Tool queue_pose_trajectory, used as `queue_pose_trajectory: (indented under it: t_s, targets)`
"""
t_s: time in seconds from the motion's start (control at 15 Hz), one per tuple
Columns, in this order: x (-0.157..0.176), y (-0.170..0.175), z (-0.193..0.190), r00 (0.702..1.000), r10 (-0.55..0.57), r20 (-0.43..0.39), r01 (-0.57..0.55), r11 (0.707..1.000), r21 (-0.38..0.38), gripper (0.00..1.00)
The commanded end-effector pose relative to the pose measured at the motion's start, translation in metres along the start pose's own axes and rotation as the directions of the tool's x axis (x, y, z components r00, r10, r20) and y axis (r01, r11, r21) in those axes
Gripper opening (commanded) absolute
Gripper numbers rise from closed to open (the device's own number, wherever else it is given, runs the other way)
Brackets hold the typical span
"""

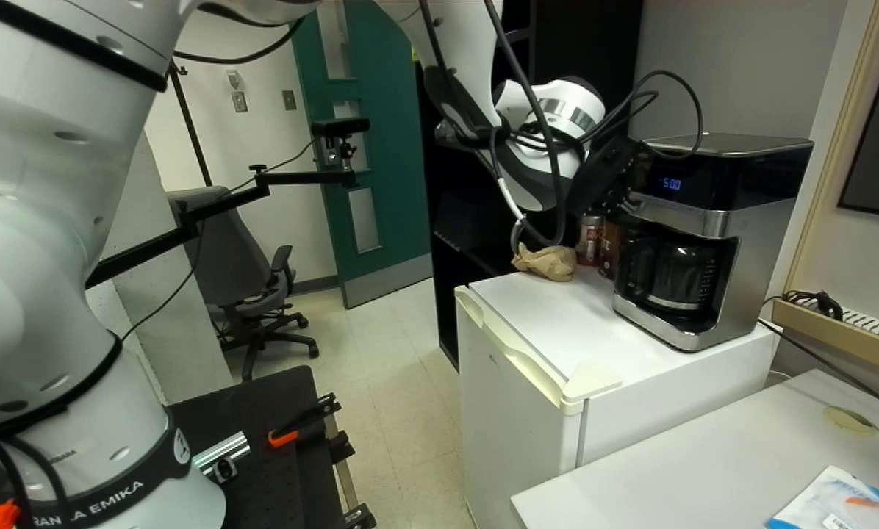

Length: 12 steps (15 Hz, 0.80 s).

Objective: Turn off the coffeemaker

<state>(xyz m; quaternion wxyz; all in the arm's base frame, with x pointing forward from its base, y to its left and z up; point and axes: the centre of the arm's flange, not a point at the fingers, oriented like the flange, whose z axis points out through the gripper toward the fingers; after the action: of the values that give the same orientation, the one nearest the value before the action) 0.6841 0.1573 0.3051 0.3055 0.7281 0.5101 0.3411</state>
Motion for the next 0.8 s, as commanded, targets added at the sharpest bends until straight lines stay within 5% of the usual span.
queue_pose_trajectory:
  t_s: [0.0,0.73]
  targets:
    - [0.006,0.005,0.012,1.0,0.016,-0.019,-0.016,1.0,-0.016,0.0]
    - [-0.031,-0.001,-0.049,1.0,0.016,-0.02,-0.015,0.998,0.056,0.0]
